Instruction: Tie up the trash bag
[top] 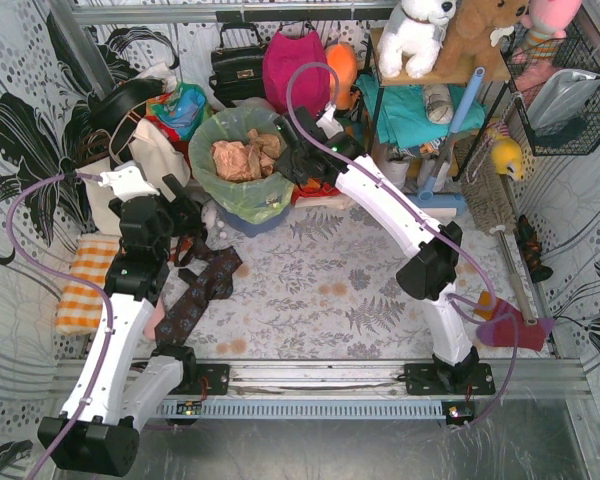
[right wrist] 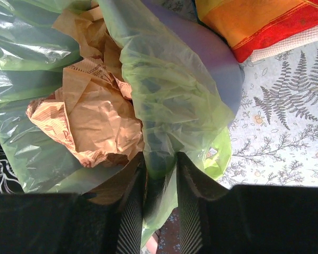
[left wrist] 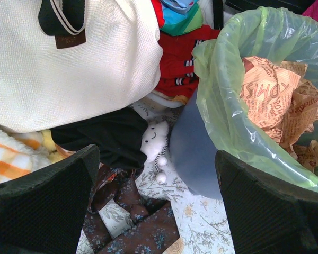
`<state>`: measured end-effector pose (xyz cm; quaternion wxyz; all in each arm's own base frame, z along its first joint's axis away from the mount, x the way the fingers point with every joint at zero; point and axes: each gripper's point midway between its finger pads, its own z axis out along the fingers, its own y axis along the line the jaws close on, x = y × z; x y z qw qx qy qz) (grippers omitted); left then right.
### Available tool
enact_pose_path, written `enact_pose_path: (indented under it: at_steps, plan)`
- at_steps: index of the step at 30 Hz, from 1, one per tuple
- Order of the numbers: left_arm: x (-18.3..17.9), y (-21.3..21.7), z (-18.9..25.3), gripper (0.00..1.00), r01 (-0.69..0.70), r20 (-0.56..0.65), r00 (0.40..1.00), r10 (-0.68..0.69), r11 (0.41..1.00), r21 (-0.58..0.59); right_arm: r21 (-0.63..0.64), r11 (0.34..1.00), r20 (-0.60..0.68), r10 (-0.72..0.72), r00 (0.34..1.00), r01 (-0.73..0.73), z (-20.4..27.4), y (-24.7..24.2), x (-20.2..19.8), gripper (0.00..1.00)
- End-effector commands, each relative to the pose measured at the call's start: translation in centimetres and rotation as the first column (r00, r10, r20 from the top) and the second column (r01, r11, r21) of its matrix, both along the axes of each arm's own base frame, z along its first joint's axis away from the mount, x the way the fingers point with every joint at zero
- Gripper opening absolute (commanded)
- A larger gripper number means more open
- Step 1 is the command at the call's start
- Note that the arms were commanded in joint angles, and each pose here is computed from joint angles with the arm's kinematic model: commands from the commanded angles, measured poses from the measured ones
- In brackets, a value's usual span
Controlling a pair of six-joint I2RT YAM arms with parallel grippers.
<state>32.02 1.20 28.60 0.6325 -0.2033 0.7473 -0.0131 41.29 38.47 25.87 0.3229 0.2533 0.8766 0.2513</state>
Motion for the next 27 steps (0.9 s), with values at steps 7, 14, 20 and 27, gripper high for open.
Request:
enact_pose_path:
  at_steps: [7, 14, 20, 27]
  plan:
    - [0.6, 0.4, 0.6, 0.98, -0.014, 0.039, 0.999, 0.014, 1.000, -0.012, -0.020, 0.999, 0.064, 0.027, 0.998, -0.026, 2.4, -0.6, -0.4, 0.00]
    - [0.4, 1.3, 1.0, 0.98, -0.054, 0.046, 0.997, 0.054, 0.999, -0.004, -0.070, 0.996, 0.140, 0.068, 0.988, -0.058, 5.9, -2.8, -1.5, 0.00]
    - [-0.1, 2.4, 1.3, 0.98, -0.104, 0.062, 0.993, 0.104, 0.995, -0.009, -0.186, 0.966, 0.240, 0.220, 0.946, -0.177, 9.4, -5.6, -4.1, 0.00]
    - [-0.2, 2.8, 1.4, 0.98, -0.114, 0.069, 0.991, 0.115, 0.993, -0.017, -0.304, 0.913, 0.218, 0.345, 0.913, -0.273, 11.4, -10.9, -7.5, 0.00]
